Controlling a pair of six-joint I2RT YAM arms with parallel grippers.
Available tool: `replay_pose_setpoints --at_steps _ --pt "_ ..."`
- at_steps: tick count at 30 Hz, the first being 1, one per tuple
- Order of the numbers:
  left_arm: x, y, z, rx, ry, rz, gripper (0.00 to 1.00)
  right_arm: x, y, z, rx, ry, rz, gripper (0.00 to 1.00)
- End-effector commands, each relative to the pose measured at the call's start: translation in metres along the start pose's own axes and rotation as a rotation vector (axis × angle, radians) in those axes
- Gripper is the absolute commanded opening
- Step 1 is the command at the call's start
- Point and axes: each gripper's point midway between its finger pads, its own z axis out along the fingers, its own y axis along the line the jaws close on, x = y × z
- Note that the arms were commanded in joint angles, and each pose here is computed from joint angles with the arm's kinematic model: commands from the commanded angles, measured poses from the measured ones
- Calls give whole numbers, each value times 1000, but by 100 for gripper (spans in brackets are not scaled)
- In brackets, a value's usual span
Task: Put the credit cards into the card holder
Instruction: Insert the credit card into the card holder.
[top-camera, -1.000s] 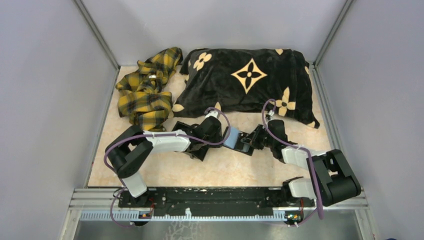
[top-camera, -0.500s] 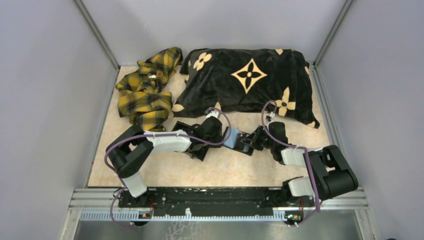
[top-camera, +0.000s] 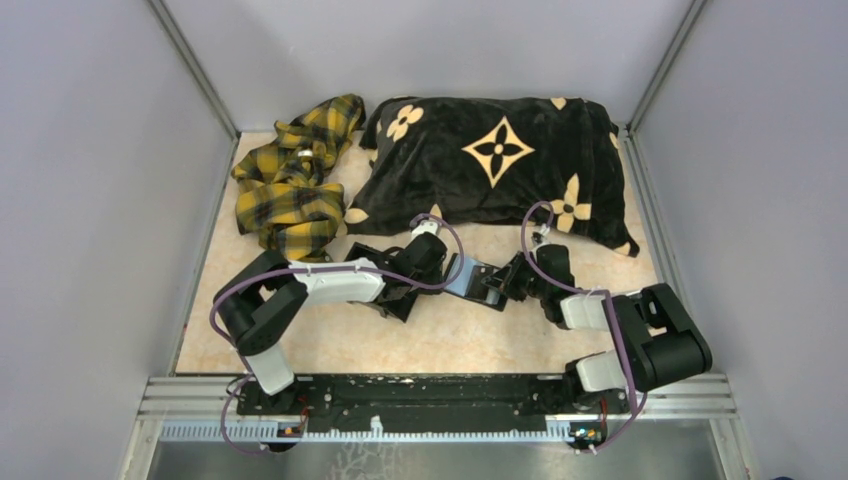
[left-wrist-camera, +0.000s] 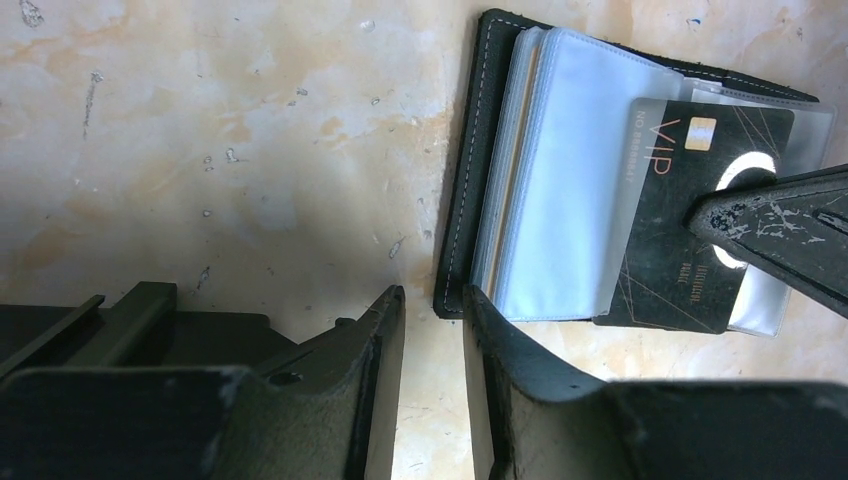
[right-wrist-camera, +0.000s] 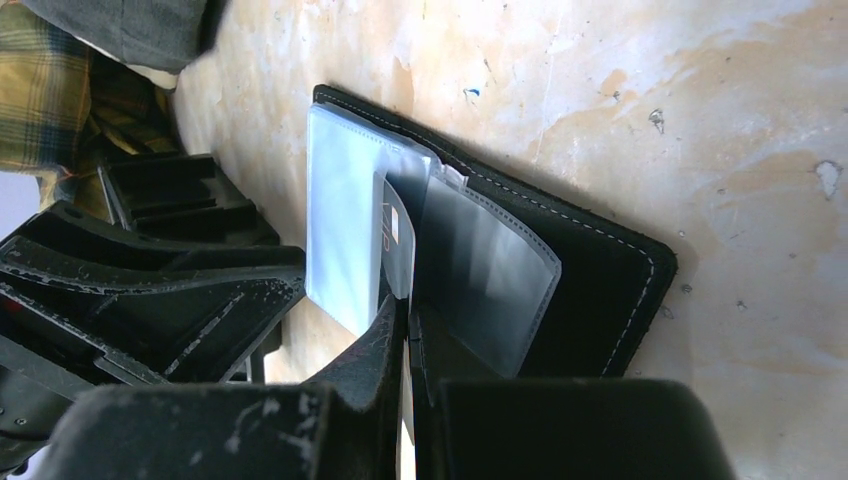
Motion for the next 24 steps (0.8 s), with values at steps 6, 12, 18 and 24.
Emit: replay_pose_setpoints --at_steps 6,12,18,24 --pt "56 52 7 -173 173 104 33 -6 -29 1 166 -26 -21 0" --pt "59 47 8 -159 179 114 28 -2 -29 2 250 0 -60 20" --pt "60 43 8 -145 178 118 26 3 -23 4 266 18 -77 24" --pt "59 37 8 -119 175 123 26 14 -20 7 285 52 -98 27"
